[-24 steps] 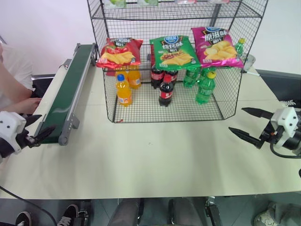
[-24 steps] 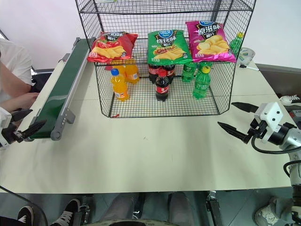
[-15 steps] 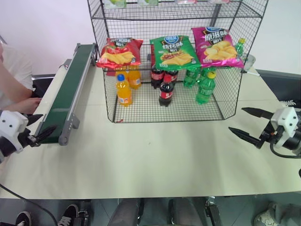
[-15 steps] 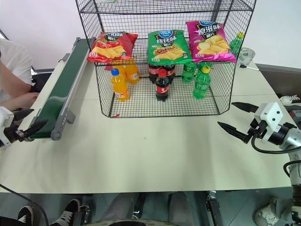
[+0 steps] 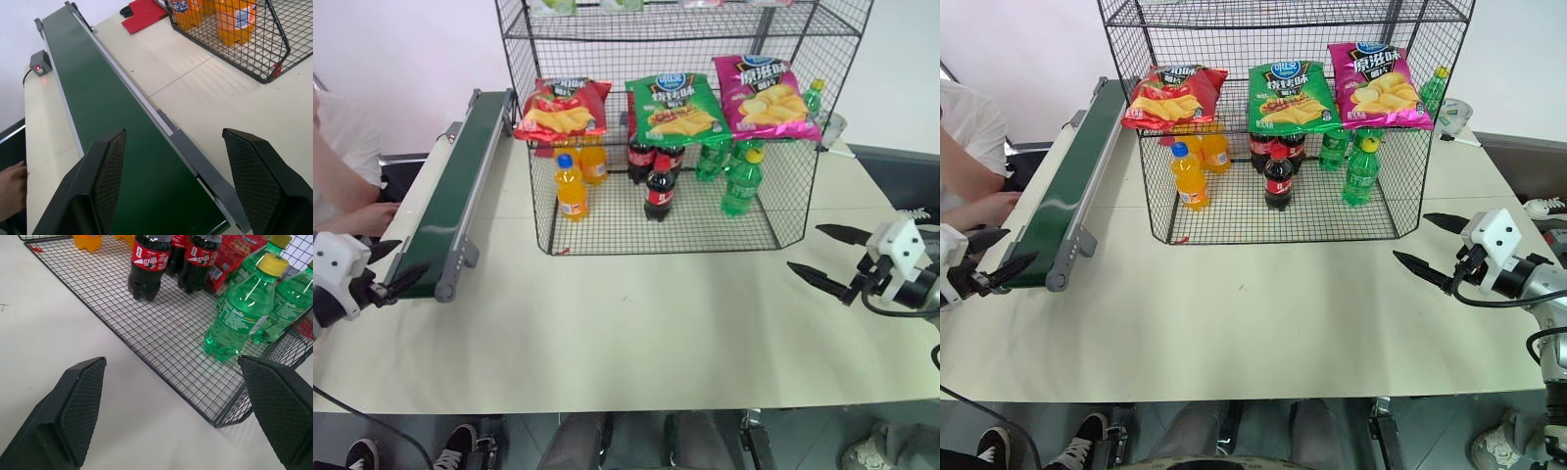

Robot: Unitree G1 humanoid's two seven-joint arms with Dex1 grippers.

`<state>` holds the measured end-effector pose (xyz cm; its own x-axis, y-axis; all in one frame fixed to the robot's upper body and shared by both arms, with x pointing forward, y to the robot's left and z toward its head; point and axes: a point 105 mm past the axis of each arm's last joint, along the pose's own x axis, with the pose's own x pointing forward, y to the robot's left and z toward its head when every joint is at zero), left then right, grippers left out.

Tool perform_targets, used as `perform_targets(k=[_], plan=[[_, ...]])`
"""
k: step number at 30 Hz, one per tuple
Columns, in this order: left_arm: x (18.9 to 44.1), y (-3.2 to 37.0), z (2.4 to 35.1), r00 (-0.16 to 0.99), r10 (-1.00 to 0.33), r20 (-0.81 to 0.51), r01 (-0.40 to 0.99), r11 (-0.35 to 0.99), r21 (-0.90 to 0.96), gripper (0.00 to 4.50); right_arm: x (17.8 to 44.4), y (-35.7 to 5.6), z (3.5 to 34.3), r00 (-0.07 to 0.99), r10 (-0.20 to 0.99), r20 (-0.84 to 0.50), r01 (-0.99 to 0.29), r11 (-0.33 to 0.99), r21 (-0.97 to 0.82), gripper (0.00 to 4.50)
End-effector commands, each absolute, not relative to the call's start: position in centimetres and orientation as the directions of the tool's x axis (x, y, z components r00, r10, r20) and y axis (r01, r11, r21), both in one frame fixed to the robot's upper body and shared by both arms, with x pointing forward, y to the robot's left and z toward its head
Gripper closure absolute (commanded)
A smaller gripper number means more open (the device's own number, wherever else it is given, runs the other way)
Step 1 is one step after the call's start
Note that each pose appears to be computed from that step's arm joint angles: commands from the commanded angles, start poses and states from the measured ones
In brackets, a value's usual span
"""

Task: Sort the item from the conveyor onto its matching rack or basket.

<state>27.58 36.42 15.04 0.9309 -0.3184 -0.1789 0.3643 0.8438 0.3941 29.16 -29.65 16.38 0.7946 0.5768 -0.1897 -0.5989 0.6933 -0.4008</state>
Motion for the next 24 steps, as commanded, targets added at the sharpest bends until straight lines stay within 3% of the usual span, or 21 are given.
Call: perform_targets(k=[1, 19, 24], plan=[[27.43, 36.60, 16.18, 0.937, -0.320, -0.138, 0.348, 0.840, 0.416, 1.24, 29.36, -29.77, 17.69, 0.810, 0.566, -0.156, -0.569, 0.692, -0.444, 0.00], [27.05, 36.74, 16.37, 0.939, -0.324, -0.114, 0.342, 0.849, 0.402, 1.24, 29.58, -29.94, 17.10, 0.820, 0.542, -0.186, -0.560, 0.691, -0.457, 0.00], [27.02, 36.57, 16.62, 0.938, -0.335, -0.089, 0.342, 0.854, 0.392, 1.24, 29.79, -29.53, 17.80, 0.813, 0.566, -0.137, -0.556, 0.684, -0.473, 0.00]])
